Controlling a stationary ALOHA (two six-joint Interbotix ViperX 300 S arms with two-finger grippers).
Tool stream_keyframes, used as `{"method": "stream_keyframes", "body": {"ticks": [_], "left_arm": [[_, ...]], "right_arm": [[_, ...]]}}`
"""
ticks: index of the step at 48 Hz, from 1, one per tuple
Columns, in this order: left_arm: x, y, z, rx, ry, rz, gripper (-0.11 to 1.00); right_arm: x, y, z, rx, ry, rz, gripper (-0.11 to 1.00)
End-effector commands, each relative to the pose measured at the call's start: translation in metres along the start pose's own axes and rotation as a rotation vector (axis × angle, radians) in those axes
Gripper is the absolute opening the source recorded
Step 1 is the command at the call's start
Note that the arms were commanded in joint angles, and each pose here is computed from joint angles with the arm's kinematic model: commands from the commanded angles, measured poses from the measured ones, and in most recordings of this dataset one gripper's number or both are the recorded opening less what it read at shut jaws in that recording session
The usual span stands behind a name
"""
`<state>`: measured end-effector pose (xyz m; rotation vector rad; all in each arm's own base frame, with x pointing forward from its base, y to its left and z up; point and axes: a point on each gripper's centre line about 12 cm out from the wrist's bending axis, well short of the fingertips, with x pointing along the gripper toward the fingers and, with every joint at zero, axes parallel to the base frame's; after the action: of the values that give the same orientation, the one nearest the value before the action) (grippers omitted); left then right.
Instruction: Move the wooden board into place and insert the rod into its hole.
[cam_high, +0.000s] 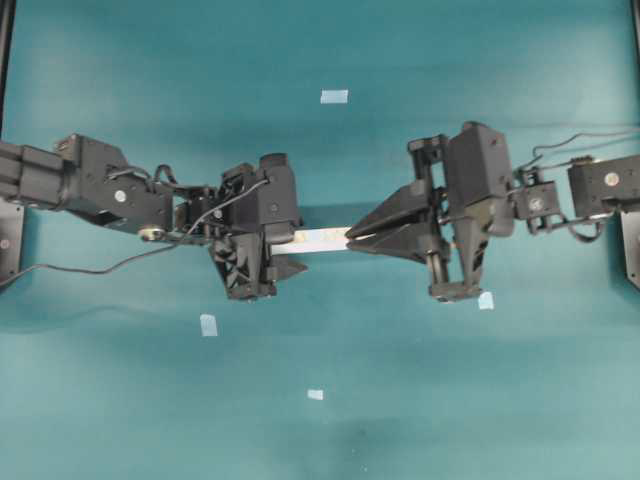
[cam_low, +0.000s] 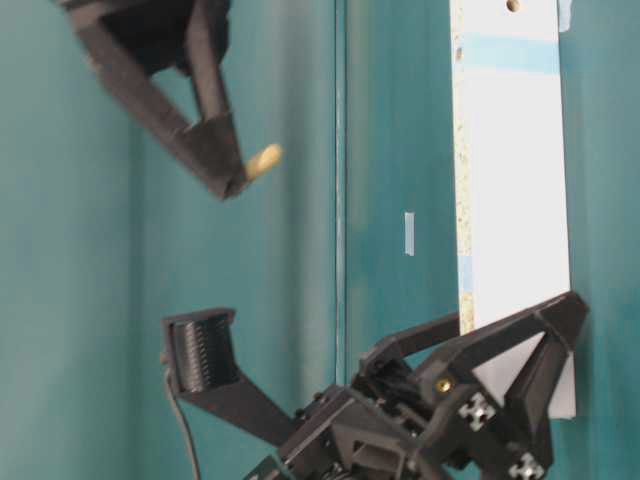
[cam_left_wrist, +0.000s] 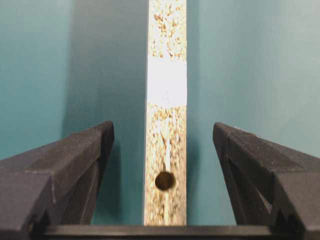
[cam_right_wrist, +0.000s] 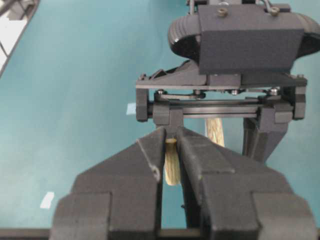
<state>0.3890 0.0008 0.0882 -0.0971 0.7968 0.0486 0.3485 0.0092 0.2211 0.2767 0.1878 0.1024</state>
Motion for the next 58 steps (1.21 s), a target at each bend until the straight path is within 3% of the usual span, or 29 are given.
{"method": "stream_keyframes", "body": {"ticks": [1,25,28,38,58], "left_arm": [[0.001,-0.002,0.013,-0.005,-0.040,-0.005,0.78],[0.002,0.003,0.019,-0.014,-0.091,0.002,0.76],[0.001,0.003,0.021,-0.013,-0.105,0.003,0.70],[0.001,0.002,0.019,-0.001,-0.103,0.000,0.22],[0.002,0.000,0.014,-0.002,-0.084,-0.002,0.21]], "right_arm": [[-0.007,-0.001,0.007,0.000,-0.067,0.020,0.09],[-0.022,-0.008,-0.015,0.000,-0.053,0.017,0.09],[-0.026,-0.010,-0.019,-0.006,-0.045,0.007,0.09],[-0.037,-0.017,-0.016,-0.014,-0.064,-0.019,0.09],[-0.051,-0.036,-0.032,0.005,-0.091,-0.052,0.09]]}}
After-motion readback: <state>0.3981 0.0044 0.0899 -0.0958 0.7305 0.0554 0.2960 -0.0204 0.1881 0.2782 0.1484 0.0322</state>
